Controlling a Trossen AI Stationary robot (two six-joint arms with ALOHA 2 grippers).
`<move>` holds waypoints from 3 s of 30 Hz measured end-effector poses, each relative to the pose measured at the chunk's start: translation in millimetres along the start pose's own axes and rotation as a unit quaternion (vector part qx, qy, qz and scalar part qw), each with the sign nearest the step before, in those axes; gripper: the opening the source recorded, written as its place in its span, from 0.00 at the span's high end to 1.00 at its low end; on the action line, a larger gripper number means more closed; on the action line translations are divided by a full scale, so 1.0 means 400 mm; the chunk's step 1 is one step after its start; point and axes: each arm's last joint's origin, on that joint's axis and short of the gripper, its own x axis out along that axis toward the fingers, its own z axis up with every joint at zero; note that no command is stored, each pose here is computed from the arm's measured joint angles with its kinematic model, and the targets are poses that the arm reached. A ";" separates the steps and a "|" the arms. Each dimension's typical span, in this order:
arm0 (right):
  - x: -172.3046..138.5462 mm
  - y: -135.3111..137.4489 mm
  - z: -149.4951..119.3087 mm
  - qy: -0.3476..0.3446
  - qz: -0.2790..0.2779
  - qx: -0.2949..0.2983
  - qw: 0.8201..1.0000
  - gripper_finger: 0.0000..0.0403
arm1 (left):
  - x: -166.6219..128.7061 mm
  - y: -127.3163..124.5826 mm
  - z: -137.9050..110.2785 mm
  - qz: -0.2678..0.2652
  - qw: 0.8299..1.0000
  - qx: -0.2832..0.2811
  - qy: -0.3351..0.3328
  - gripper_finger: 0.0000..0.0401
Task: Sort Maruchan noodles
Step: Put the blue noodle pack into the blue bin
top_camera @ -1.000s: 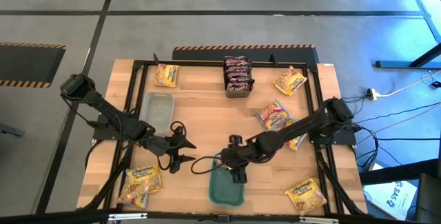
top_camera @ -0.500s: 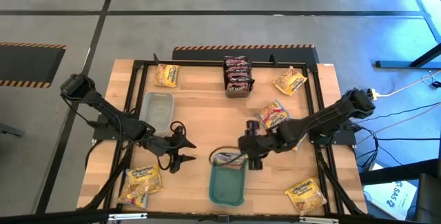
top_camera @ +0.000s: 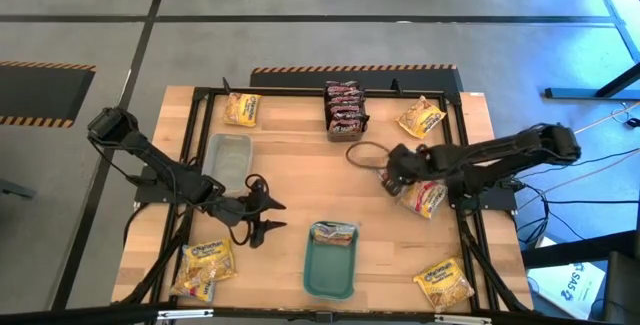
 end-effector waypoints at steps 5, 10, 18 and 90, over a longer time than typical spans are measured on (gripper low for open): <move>0.047 -0.048 0.003 0.035 -0.011 0.080 0.996 0.61 | 0.002 0.004 0.002 0.008 1.000 -0.002 -0.005 0.44; 0.076 -0.048 0.018 0.027 0.010 0.073 0.997 0.64 | 0.002 0.004 0.003 0.009 1.000 -0.006 -0.005 0.44; 0.111 -0.006 0.046 -0.010 0.077 -0.051 0.996 0.65 | 0.003 0.007 0.004 0.012 1.000 -0.004 -0.005 0.44; 0.213 -0.008 -0.001 -0.094 0.280 0.184 0.938 0.26 | 0.341 0.374 0.046 0.053 0.997 0.045 -0.035 0.44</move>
